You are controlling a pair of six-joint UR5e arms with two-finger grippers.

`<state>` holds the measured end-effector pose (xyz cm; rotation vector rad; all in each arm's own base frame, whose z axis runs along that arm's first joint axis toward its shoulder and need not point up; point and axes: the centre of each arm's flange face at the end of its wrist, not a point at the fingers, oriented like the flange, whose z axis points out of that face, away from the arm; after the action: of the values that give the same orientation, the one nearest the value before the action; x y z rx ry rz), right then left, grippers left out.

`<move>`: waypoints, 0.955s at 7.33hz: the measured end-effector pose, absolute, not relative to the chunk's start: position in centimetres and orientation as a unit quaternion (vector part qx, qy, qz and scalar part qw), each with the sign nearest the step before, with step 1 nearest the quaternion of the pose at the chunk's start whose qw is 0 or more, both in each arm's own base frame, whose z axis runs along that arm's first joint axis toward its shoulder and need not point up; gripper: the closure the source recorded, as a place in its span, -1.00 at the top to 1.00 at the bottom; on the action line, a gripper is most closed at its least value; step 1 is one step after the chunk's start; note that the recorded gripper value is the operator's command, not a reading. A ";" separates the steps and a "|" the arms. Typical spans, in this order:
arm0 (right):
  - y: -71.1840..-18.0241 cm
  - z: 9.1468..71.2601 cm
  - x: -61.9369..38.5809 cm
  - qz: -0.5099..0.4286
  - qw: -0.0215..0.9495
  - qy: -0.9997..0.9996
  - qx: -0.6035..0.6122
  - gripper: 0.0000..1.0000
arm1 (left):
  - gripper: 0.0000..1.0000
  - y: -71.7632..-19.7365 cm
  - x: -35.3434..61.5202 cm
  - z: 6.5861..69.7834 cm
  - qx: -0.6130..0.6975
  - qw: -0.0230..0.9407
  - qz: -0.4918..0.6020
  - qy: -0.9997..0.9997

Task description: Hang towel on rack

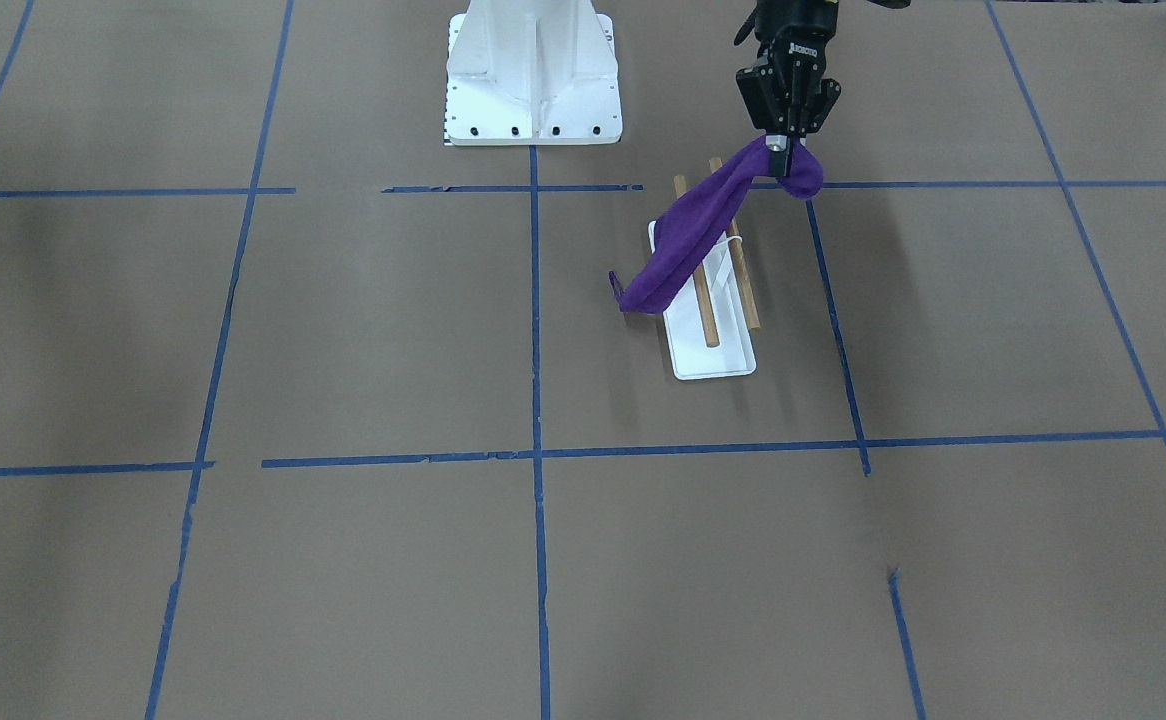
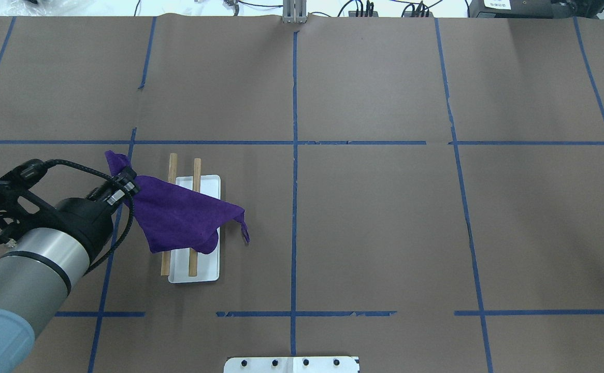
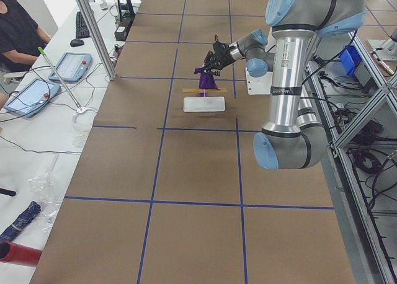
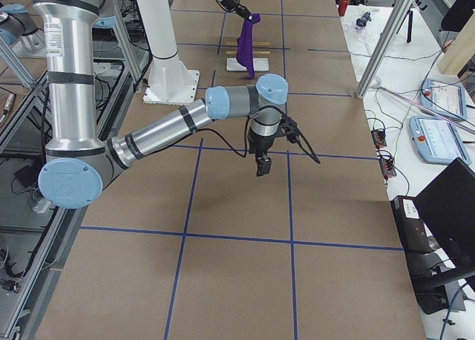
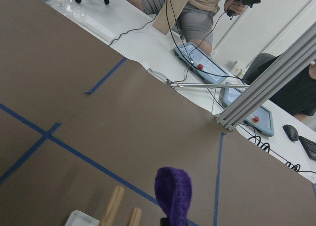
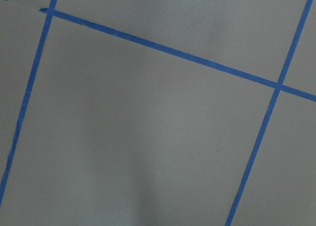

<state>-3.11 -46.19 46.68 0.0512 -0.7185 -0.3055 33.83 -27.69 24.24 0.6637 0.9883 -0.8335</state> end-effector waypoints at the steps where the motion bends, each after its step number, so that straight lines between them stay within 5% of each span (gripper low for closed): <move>1: -46.3 46.4 -3.1 -0.149 0.924 -0.350 0.028 1.00 | -1.00 -27.8 33.8 25.8 0.307 0.757 -0.379 0.436; 6: -46.2 45.8 -1.4 -0.135 0.930 -0.340 0.040 1.00 | -1.00 -29.0 36.4 33.3 0.323 0.796 -0.365 0.358; 7: -46.2 45.9 -0.8 -0.130 0.934 -0.330 0.042 1.00 | -0.36 -29.2 36.7 34.4 0.326 0.802 -0.362 0.347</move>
<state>-0.84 -46.22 45.90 0.0851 -0.6759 -0.2655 36.65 -29.15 34.44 0.6982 0.7430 -0.7770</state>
